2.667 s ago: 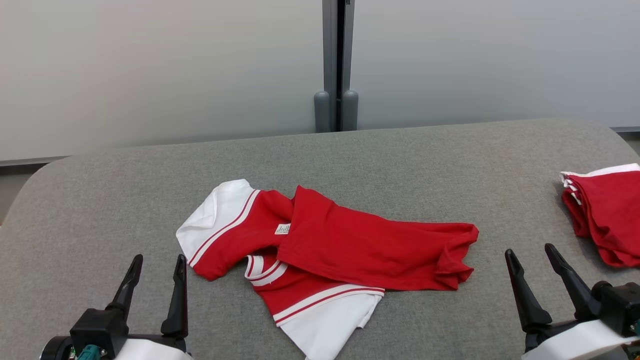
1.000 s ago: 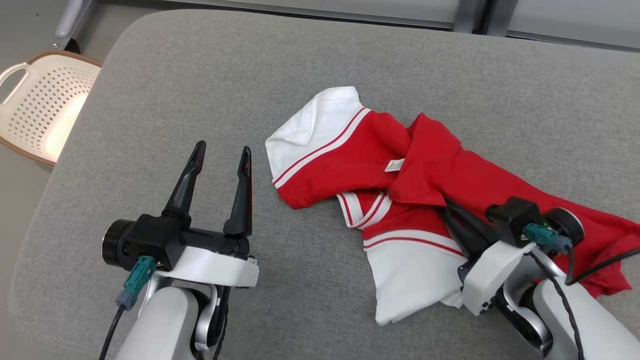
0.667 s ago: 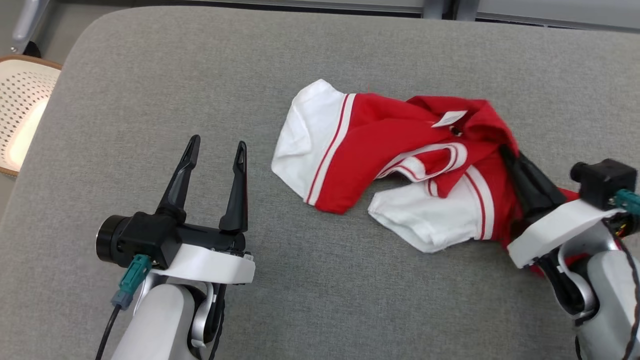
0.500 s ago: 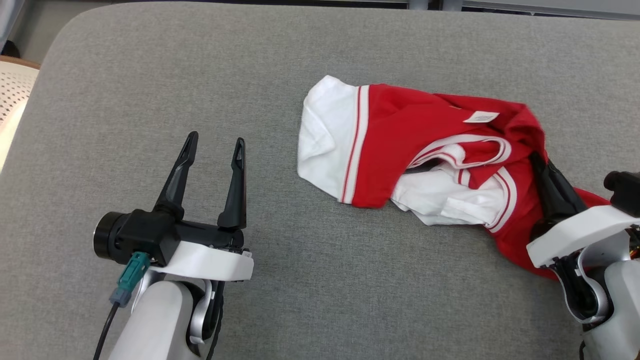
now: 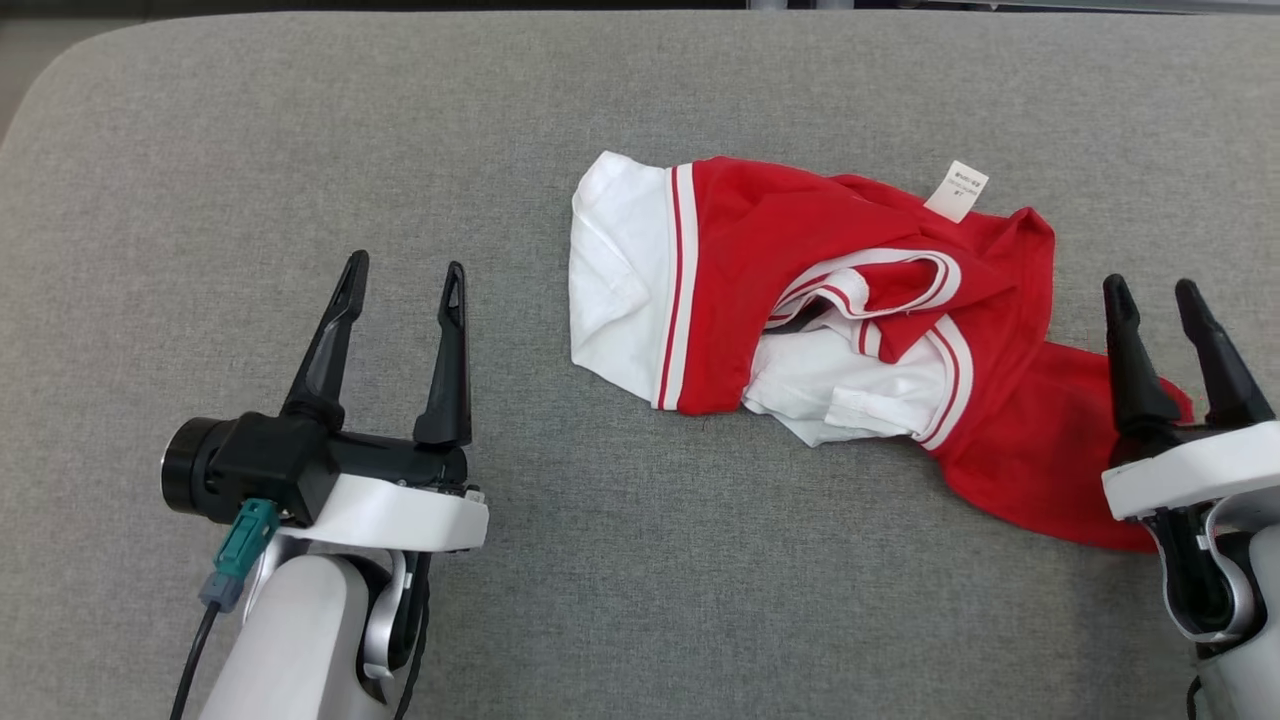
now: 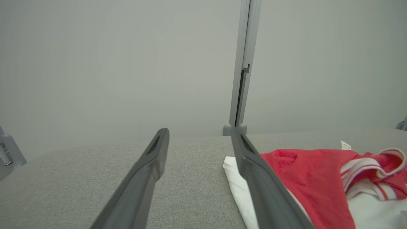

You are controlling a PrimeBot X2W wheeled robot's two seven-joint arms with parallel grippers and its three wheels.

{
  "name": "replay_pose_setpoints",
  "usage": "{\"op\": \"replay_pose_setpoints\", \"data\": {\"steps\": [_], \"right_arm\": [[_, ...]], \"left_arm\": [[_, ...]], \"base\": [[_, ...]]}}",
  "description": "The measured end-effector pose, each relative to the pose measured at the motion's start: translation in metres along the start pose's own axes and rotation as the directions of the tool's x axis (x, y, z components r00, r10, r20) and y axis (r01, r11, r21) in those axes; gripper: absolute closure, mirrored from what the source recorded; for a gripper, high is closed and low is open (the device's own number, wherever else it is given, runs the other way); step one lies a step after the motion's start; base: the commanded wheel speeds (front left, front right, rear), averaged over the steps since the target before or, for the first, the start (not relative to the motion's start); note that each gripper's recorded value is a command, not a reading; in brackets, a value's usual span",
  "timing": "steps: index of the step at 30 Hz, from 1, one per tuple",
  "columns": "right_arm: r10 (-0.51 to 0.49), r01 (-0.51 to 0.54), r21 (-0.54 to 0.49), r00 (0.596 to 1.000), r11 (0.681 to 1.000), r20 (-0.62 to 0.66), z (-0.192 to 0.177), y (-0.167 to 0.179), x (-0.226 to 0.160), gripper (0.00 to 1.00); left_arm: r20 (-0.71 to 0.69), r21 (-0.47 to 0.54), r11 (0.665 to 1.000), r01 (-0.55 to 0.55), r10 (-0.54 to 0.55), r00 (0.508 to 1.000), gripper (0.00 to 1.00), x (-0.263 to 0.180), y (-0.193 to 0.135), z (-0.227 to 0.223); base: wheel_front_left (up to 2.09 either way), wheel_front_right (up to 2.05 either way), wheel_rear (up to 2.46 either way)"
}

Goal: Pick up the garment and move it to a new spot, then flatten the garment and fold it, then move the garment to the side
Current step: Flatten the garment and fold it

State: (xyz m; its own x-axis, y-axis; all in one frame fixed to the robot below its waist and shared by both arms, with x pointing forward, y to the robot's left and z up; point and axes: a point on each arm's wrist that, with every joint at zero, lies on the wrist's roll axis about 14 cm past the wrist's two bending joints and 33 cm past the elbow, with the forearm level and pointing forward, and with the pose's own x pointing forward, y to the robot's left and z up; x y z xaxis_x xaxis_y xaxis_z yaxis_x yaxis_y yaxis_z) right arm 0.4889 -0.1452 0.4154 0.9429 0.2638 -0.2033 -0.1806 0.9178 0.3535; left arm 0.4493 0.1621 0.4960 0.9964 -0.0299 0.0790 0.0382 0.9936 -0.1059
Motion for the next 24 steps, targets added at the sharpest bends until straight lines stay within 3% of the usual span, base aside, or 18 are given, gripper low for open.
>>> {"op": "replay_pose_setpoints", "data": {"steps": [8, 11, 24], "right_arm": [[0.096, -0.059, -0.218, 0.983, 0.974, 0.160, 0.060, 0.019, -0.022, 0.00], [0.105, -0.061, -0.253, 0.981, 0.965, 0.163, 0.065, 0.025, -0.040, 0.00], [0.044, -0.008, -0.247, 0.989, 0.969, 0.142, 0.057, 0.038, -0.115, 0.00]], "left_arm": [[0.021, 0.010, 1.000, -0.007, 0.006, 1.000, 0.00, -0.009, 0.000, 0.010], [0.017, 0.012, 1.000, -0.006, 0.006, 1.000, 0.00, -0.017, -0.001, 0.011], [-0.022, 0.040, 0.999, 0.013, -0.012, 1.000, 0.00, -0.056, -0.003, 0.013]], "base": [[0.00, 0.00, 0.00], [0.00, 0.00, 0.00], [0.00, 0.00, 0.00]]}}
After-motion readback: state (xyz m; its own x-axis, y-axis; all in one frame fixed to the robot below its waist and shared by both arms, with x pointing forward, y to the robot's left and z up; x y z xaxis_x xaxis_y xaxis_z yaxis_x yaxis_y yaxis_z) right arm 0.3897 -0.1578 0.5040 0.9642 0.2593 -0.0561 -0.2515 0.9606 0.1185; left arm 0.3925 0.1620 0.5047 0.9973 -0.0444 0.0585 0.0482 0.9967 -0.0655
